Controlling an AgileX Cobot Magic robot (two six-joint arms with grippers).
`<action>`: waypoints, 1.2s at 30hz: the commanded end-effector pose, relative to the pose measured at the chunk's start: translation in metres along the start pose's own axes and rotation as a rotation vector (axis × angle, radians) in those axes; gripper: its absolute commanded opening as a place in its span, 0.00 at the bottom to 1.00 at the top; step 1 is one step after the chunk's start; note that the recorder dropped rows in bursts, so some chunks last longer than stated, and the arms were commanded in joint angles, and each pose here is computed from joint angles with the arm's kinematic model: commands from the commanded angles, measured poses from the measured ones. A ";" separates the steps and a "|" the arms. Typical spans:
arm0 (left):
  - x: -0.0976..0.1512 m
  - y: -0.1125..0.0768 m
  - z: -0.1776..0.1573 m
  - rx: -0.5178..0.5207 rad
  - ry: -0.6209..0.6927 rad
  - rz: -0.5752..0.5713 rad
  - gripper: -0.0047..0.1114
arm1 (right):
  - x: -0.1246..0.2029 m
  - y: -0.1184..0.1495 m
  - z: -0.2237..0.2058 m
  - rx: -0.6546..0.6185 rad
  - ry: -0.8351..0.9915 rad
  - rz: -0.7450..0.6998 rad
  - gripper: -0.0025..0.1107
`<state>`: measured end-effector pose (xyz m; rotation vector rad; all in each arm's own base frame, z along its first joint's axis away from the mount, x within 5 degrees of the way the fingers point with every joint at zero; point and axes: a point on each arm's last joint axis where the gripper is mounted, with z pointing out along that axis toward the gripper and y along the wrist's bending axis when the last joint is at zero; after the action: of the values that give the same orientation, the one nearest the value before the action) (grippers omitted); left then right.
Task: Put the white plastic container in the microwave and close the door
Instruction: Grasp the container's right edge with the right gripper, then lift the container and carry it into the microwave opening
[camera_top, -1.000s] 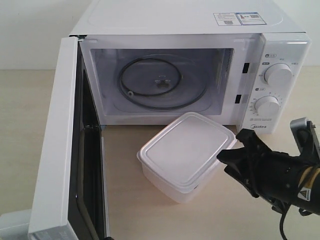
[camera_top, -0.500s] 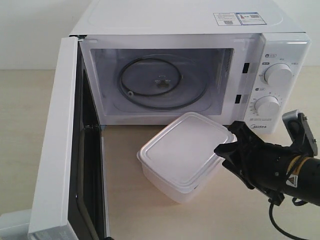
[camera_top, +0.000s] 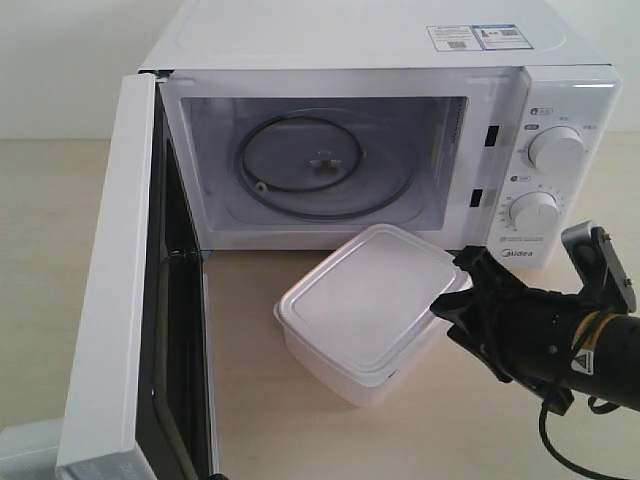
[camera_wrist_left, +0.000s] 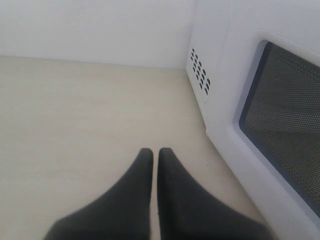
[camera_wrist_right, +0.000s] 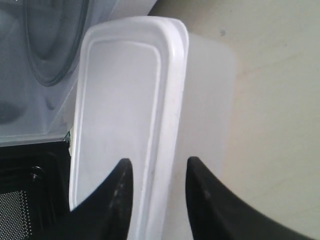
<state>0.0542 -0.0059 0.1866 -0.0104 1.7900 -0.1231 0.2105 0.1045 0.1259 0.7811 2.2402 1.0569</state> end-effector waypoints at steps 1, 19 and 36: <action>0.001 0.000 0.000 -0.004 -0.001 0.004 0.08 | 0.006 0.002 0.000 -0.007 0.046 -0.020 0.33; 0.001 0.000 0.000 -0.004 -0.001 0.004 0.08 | 0.008 0.007 0.005 0.032 -0.013 -0.014 0.33; 0.001 0.000 0.000 -0.004 -0.001 0.004 0.08 | 0.021 -0.004 0.028 -0.046 0.026 0.022 0.33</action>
<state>0.0542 -0.0059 0.1866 -0.0104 1.7900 -0.1231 0.2133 0.1292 0.1040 0.7908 2.2262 1.1248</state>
